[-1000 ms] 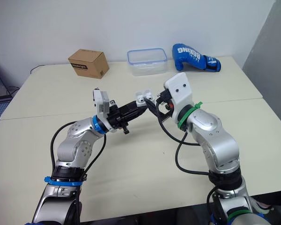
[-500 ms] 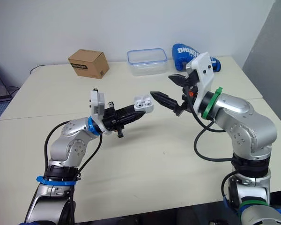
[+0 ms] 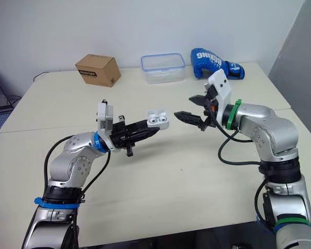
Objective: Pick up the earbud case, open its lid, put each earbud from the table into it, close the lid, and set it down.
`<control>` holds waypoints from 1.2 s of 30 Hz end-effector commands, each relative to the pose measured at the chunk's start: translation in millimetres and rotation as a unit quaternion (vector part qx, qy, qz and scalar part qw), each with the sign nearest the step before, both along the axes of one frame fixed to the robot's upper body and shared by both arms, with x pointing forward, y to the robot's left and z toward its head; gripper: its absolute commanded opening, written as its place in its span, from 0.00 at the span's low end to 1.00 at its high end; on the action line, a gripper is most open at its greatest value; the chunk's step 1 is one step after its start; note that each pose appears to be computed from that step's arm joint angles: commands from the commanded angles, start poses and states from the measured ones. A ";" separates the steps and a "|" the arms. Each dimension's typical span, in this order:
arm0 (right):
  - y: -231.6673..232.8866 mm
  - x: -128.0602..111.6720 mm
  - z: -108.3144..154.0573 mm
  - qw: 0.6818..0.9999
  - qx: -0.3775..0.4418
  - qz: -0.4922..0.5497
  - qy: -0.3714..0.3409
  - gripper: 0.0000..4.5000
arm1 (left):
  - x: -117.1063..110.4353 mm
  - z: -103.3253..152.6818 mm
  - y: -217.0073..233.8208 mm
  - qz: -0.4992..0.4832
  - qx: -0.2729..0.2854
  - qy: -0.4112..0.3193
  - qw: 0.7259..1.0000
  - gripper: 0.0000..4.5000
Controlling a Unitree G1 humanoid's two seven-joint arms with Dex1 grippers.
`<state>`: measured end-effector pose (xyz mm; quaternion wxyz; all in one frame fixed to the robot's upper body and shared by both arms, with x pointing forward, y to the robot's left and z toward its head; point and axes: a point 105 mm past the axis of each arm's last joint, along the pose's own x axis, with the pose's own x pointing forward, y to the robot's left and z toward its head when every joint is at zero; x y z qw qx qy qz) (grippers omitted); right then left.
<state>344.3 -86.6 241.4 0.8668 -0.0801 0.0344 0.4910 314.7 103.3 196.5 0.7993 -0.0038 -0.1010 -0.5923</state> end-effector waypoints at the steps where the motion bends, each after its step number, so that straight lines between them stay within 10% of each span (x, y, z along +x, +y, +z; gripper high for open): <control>1: 0.3 -2.4 9.0 0.999 -0.004 0.016 -0.029 0.64 | -9.1 13.1 0.6 -0.012 -0.005 -0.022 1.000 0.18; 9: 2.9 -1.8 -0.9 0.999 -0.022 0.041 -0.027 0.01 | -14.2 12.6 0.8 -0.016 -0.001 -0.018 1.000 0.18; 36: 52.5 -14.0 14.0 0.984 -0.032 0.162 -0.064 0.01 | -18.0 11.8 -6.5 -0.026 -0.009 0.003 1.000 0.18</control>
